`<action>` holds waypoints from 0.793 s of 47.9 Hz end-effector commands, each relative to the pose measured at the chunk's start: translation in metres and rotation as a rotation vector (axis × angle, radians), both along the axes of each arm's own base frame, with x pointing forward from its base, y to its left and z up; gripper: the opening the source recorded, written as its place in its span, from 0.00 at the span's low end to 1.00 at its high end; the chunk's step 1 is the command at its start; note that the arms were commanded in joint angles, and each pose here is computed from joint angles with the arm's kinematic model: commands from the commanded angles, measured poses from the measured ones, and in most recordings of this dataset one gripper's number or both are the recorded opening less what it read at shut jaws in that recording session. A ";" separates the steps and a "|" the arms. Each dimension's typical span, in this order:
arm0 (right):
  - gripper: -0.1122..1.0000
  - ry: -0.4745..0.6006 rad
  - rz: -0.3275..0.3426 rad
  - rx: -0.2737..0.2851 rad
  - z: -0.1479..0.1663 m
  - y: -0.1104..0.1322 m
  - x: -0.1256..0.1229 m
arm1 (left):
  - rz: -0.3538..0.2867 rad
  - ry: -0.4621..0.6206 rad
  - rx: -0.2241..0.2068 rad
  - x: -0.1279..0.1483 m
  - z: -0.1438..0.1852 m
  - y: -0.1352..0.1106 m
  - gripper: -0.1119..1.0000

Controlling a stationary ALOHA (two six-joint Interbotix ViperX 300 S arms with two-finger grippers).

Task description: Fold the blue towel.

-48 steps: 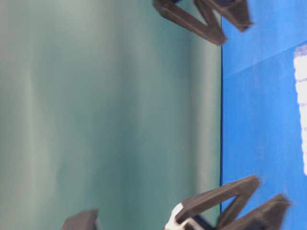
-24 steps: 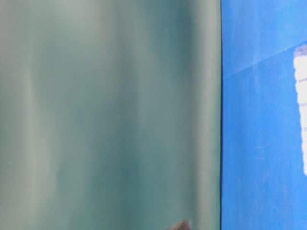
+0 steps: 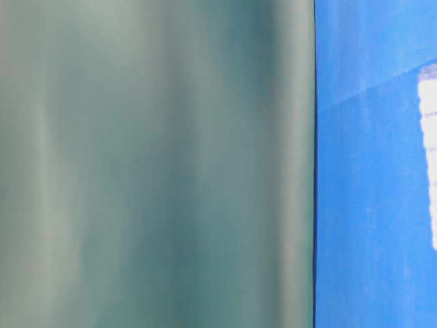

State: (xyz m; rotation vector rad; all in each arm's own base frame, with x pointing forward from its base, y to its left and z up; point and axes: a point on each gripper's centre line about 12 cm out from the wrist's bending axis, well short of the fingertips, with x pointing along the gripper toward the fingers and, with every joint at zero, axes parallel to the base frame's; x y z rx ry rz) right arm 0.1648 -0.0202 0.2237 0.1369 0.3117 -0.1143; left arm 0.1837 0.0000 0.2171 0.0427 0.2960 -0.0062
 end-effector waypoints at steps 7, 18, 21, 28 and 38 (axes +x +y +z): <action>0.91 -0.054 -0.006 -0.003 0.009 0.000 -0.004 | 0.002 -0.040 0.001 -0.017 -0.001 0.000 0.75; 0.91 -0.039 -0.010 0.000 0.005 0.000 -0.002 | 0.004 -0.048 -0.003 -0.022 -0.004 0.000 0.75; 0.91 -0.038 -0.009 -0.001 0.005 0.000 -0.002 | 0.003 -0.044 -0.002 -0.022 -0.005 0.000 0.75; 0.91 -0.037 -0.009 -0.004 0.005 0.000 -0.002 | 0.002 -0.044 -0.002 -0.022 -0.005 0.000 0.75; 0.91 -0.037 -0.008 -0.005 0.005 0.000 -0.002 | 0.003 -0.046 -0.002 -0.022 -0.004 0.000 0.75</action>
